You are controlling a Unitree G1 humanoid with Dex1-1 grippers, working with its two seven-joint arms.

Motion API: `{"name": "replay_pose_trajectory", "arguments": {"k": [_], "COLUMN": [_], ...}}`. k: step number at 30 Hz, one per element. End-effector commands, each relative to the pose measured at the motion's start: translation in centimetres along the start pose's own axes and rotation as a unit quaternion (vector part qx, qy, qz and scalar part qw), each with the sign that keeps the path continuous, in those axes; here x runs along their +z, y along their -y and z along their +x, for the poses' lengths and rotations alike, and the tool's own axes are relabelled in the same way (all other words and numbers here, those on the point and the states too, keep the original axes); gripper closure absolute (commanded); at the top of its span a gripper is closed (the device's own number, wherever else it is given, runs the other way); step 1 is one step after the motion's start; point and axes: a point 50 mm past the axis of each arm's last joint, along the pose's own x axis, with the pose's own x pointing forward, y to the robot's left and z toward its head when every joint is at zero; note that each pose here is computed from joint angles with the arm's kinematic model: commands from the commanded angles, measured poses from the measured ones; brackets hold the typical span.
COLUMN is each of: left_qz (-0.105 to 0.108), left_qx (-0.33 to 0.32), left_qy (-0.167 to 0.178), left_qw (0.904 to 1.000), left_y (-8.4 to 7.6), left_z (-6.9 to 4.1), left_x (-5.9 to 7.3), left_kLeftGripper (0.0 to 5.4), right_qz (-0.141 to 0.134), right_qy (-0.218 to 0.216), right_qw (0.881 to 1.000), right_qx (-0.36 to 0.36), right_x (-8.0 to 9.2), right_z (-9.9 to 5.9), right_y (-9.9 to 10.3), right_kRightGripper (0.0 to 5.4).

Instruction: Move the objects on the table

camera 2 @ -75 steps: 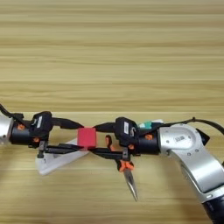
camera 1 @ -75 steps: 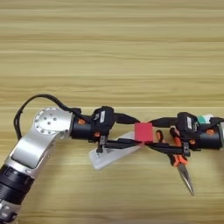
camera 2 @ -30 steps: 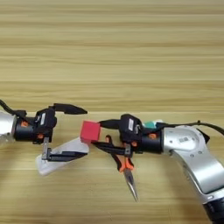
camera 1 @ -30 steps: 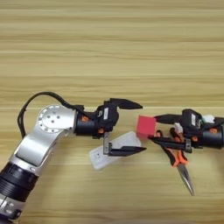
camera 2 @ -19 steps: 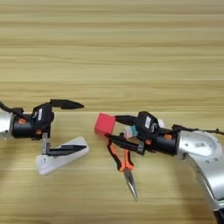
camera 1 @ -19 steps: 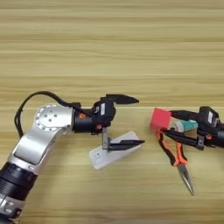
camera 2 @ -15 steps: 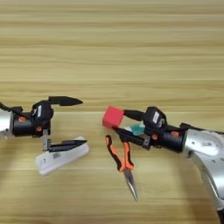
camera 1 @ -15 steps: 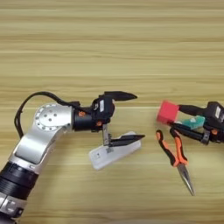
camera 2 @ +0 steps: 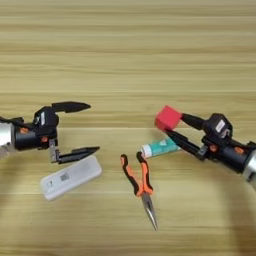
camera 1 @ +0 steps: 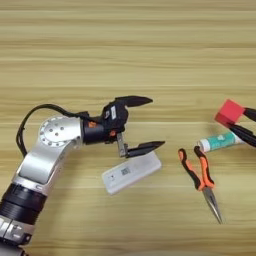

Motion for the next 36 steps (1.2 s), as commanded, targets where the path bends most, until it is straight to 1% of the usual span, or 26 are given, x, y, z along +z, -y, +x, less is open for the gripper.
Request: {"name": "replay_pose_trajectory", "arguments": {"k": [1,4,8,15,17,20,23,27,30,33,36], "left_qz": [0.009,0.009,0.010,0.008,0.008,0.008,0.008,0.010,0.012,0.014,0.015], "left_qx": [0.018,0.027,0.043,0.072,0.078,0.087,0.094,0.103,0.108,0.108,0.108], "left_qy": [0.012,0.013,0.019,0.033,0.037,0.040,0.039,0.041,0.047,0.047,0.047], "left_qw": [0.9997,0.9995,0.9989,0.9968,0.9963,0.9954,0.9947,0.9938,0.9930,0.9929,0.9929], "left_y": [-0.8,-1.0,-1.4,-2.0,-2.1,-2.3,-2.4,-2.7,-2.8,-2.9,-2.9], "left_z": [0.0,-0.2,-0.4,-0.7,-0.8,-0.9,-1.2,-1.5,-1.5,-1.6,-1.6], "left_x": [0.5,0.5,0.6,0.9,0.9,1.0,1.0,1.2,1.4,1.4,1.4], "left_kLeftGripper": [0.00,0.00,0.00,0.00,0.00,0.00,0.00,0.00,0.00,0.00,0.00], "right_qz": [-0.003,0.003,0.008,0.036,0.041,0.045,0.046,0.050,0.051,0.045,0.048], "right_qy": [-0.026,-0.036,-0.051,-0.072,-0.079,-0.086,-0.102,-0.108,-0.119,-0.138,-0.139], "right_qw": [1.000,0.999,0.999,0.997,0.996,0.995,0.994,0.993,0.992,0.989,0.989], "right_qx": [-0.006,-0.008,-0.005,-0.007,-0.008,-0.008,-0.003,0.002,0.005,0.012,0.015], "right_x": [-0.7,-1.1,-1.7,-3.2,-3.6,-4.0,-4.5,-4.9,-5.3,-5.7,-6.0], "right_z": [-1.7,-2.6,-3.3,-4.9,-5.3,-5.5,-5.7,-5.7,-5.7,-5.8,-5.8], "right_y": [0.2,0.0,-0.7,-2.0,-2.3,-2.6,-3.0,-3.3,-3.6,-3.8,-3.9], "right_kRightGripper": [3.11,3.11,3.11,3.11,3.11,3.11,3.11,3.11,3.11,3.11,3.11]}}
